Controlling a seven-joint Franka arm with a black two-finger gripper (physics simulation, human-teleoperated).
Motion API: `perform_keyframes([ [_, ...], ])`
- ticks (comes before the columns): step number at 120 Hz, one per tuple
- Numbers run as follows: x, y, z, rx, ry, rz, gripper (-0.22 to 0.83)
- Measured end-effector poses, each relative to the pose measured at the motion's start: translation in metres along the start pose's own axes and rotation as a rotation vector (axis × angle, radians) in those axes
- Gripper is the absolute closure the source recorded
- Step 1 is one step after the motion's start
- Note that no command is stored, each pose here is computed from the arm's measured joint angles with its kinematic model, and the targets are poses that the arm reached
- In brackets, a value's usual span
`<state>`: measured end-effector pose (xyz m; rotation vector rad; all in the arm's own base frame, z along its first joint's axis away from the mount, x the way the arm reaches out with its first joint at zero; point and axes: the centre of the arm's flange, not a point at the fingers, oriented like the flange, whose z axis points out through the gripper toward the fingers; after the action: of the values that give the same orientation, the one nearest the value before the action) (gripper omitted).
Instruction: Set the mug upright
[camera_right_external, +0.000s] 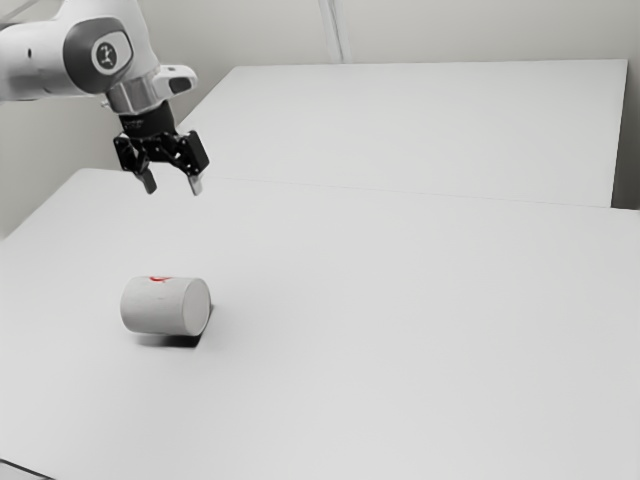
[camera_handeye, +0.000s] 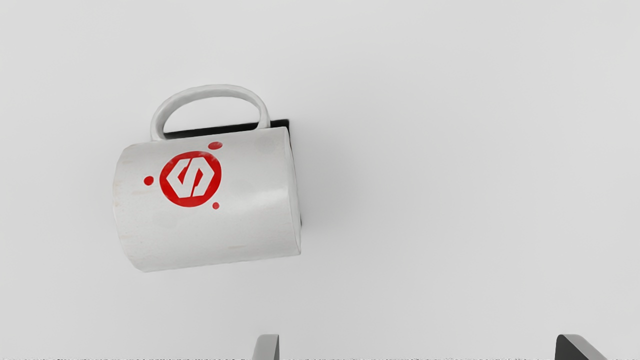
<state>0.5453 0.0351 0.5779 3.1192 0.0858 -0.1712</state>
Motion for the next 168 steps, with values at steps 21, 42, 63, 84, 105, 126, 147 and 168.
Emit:
perform_keyframes([
  [21, -0.005, -0.010, 0.019, -0.024, -0.018, -0.003, 0.00],
  [42, -0.012, -0.047, 0.034, -0.047, -0.009, -0.040, 0.00],
  [63, -0.016, -0.087, 0.050, -0.068, -0.001, -0.080, 0.00],
  [84, -0.020, -0.111, 0.072, -0.111, 0.006, -0.072, 0.00],
  [105, -0.028, -0.159, 0.094, -0.169, 0.021, -0.094, 0.00],
  [126, -0.038, -0.211, 0.119, -0.244, 0.036, -0.109, 0.00],
  [147, -0.047, -0.256, 0.156, -0.346, 0.050, -0.107, 0.00],
  [168, -0.040, -0.271, 0.191, -0.459, 0.083, -0.041, 0.00],
])
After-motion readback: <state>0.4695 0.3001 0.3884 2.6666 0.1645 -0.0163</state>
